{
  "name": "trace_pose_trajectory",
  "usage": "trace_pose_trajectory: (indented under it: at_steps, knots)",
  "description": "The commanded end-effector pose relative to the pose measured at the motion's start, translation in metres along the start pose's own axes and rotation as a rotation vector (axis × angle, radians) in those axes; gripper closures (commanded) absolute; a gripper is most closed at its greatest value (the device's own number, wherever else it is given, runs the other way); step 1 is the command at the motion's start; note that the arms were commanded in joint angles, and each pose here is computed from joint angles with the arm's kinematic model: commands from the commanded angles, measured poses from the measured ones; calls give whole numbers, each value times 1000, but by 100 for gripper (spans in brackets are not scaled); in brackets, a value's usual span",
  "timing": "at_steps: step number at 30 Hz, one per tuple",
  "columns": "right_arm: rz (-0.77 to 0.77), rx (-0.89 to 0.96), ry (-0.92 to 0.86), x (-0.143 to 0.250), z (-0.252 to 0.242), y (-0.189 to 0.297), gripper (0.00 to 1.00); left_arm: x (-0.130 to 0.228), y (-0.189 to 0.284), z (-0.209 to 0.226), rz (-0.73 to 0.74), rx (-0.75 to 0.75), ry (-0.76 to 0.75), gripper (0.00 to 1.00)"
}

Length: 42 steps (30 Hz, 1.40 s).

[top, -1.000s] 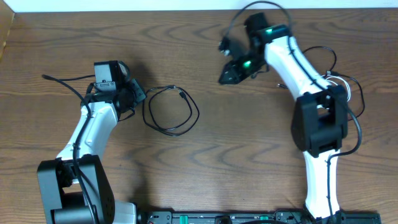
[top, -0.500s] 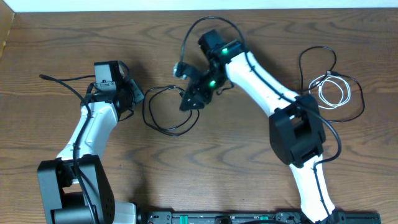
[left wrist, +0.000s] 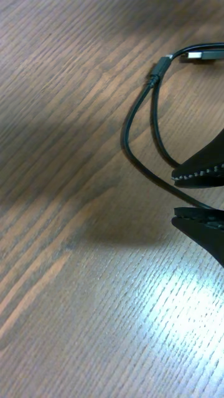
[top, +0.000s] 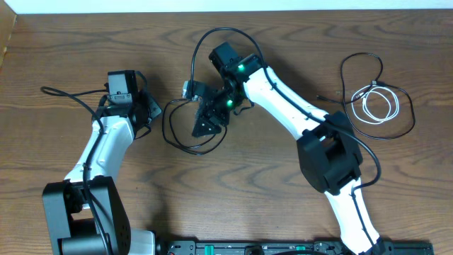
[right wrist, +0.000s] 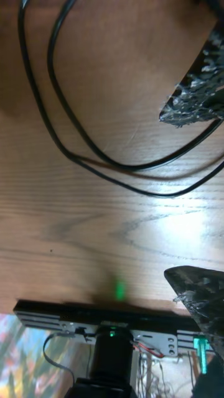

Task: Untangle cables
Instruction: 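Move the right gripper back to the black cables near the left gripper, then grasp the remaining black cable with the right gripper beside the left gripper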

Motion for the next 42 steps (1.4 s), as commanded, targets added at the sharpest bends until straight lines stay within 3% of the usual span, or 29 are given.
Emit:
trace_pose_trajectory:
  at_steps: [1,4,5,9,19,30,35,42]
  knots:
    - [12,-96,-17,7,-2,-22,31,2,-2,7,3,-40,28,83]
    - [20,-140,-39,12,-5,-33,31,2,-2,7,3,-41,28,84]
    - [23,-151,-46,14,-6,-36,32,2,-2,7,3,-42,29,78]
    - [33,-211,-78,20,-7,-49,31,2,-1,13,-4,-91,50,74]
    - [115,-261,-128,38,1,-80,32,2,-1,13,-5,-90,50,73]
    - [199,-171,-99,48,3,-96,36,2,-1,13,-5,-90,50,73]
    - [206,-144,-92,49,0,-96,44,1,-1,18,-17,-126,51,72]
    - [171,-109,-47,42,-9,-96,36,0,-1,20,-22,-144,73,72]
Point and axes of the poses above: each gripper's point midway between its finger pads, its own y axis back along the fingers, its own z axis along the line the jaws close on, x = y × z, the point moved 5 cm from there along y, back along the fingers, and after that the axes turned 12 degrees about -y, right-handed, at the moved point
